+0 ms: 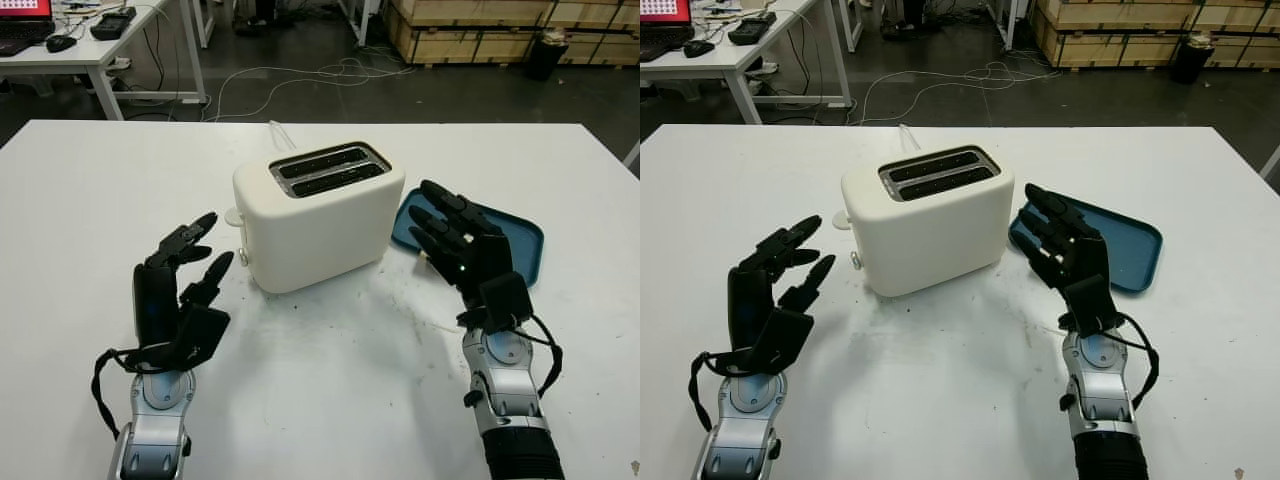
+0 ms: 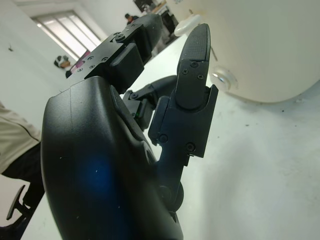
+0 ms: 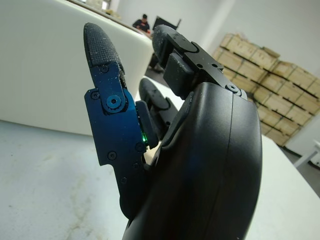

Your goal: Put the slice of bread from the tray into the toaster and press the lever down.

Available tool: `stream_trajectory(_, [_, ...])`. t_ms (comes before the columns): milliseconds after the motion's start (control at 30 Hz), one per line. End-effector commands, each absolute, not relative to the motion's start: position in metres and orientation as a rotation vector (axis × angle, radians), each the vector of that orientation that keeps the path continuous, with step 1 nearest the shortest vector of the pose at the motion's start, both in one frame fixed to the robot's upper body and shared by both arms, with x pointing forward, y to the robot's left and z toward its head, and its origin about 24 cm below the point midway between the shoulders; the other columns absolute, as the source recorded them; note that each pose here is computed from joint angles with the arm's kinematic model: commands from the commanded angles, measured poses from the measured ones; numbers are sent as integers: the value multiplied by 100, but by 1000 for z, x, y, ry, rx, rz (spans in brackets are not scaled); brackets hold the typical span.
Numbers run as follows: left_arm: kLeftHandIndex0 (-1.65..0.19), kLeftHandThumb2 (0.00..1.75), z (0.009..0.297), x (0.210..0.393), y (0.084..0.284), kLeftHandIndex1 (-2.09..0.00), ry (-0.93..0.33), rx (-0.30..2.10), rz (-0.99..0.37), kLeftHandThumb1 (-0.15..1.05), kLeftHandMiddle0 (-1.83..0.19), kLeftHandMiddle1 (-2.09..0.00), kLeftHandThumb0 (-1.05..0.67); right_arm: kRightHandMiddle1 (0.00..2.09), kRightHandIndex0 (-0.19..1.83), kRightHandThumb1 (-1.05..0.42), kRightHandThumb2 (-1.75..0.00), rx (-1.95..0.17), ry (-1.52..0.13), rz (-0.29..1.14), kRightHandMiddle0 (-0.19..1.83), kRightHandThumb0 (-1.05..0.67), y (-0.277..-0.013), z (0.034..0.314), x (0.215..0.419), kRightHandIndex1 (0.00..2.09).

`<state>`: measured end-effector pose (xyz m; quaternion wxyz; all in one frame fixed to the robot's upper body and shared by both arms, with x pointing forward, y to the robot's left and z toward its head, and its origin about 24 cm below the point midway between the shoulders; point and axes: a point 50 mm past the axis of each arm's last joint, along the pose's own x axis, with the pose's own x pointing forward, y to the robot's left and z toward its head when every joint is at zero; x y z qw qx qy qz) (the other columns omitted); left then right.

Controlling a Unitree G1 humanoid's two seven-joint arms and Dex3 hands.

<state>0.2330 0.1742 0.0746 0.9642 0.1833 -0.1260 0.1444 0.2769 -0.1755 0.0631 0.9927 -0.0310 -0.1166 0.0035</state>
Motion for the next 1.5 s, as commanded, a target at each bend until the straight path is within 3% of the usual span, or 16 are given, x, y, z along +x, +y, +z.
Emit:
stream_trajectory(0, [-76, 17, 78, 235, 172, -7, -274, 368, 287, 92, -47, -101, -39, 0, 70, -92, 0, -56, -238, 9, 67, -64, -175, 64, 277, 0])
stream_trajectory(600, [-76, 17, 79, 235, 171, -7, -281, 370, 282, 92, -47, -103, -37, 0, 70, -90, 0, -104, -261, -5, 67, -63, -181, 72, 266, 0])
stream_trajectory(833, [-76, 17, 79, 236, 171, -8, -288, 361, 281, 92, -47, -102, -38, 0, 67, -87, 0, -722, -561, -94, 63, -53, -203, 95, 246, 0])
stream_trajectory(933, [-76, 17, 79, 237, 171, -8, -289, 359, 279, 92, -47, -103, -38, 0, 62, -84, 0, -870, -610, -120, 60, -49, -212, 97, 240, 0])
stream_trajectory(1467, [-76, 18, 83, 237, 169, -8, -296, 360, 277, 92, -47, -100, -38, 0, 42, -81, -1, -1325, -383, -39, 45, -53, -251, 77, 241, 0])
